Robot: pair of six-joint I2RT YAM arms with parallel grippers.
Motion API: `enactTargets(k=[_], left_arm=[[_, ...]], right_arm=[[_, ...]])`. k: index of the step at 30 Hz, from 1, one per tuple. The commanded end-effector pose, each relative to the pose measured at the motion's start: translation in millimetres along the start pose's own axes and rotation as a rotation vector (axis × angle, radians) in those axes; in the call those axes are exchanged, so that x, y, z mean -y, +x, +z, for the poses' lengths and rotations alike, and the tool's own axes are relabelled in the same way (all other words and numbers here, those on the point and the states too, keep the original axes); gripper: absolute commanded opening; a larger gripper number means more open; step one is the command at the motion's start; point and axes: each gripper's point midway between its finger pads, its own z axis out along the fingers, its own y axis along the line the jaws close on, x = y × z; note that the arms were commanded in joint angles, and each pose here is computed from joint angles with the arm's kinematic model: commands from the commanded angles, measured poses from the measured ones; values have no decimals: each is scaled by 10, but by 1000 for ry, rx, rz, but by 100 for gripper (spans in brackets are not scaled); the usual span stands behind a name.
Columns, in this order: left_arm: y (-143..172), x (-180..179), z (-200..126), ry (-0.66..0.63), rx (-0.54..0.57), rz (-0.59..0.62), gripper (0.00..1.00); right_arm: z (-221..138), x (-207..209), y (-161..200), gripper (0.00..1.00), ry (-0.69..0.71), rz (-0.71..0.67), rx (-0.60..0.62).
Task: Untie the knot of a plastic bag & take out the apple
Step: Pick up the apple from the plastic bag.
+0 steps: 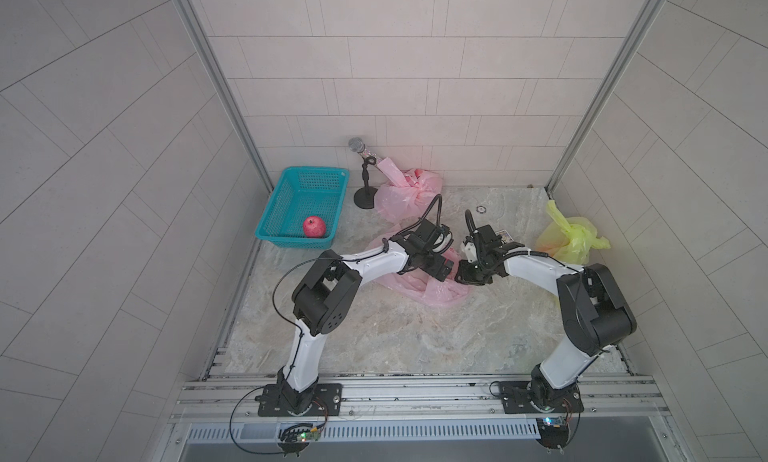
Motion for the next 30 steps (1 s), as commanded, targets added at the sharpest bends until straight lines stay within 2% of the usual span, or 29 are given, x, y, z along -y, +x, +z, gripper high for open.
enactTargets(k=[1,6,9,13,18,30], left_arm=[[-78,60,85,20,17,-10,100],[-60,34,167,13,19,-21,99],[-92,24,166,10,33,-23,91],[-120,60,183,31,34,-23,75],[-103,73,179,37,17,-28,66],[-201,295,-427,113,31,0,60]], right_arm=[[40,57,66,34,5,6,-25],[40,65,74,35,-3,7,-31],[33,69,80,35,-5,7,-32],[27,92,86,35,-5,10,-32],[10,108,71,35,-11,17,-28],[-39,70,19,37,-28,20,-10]])
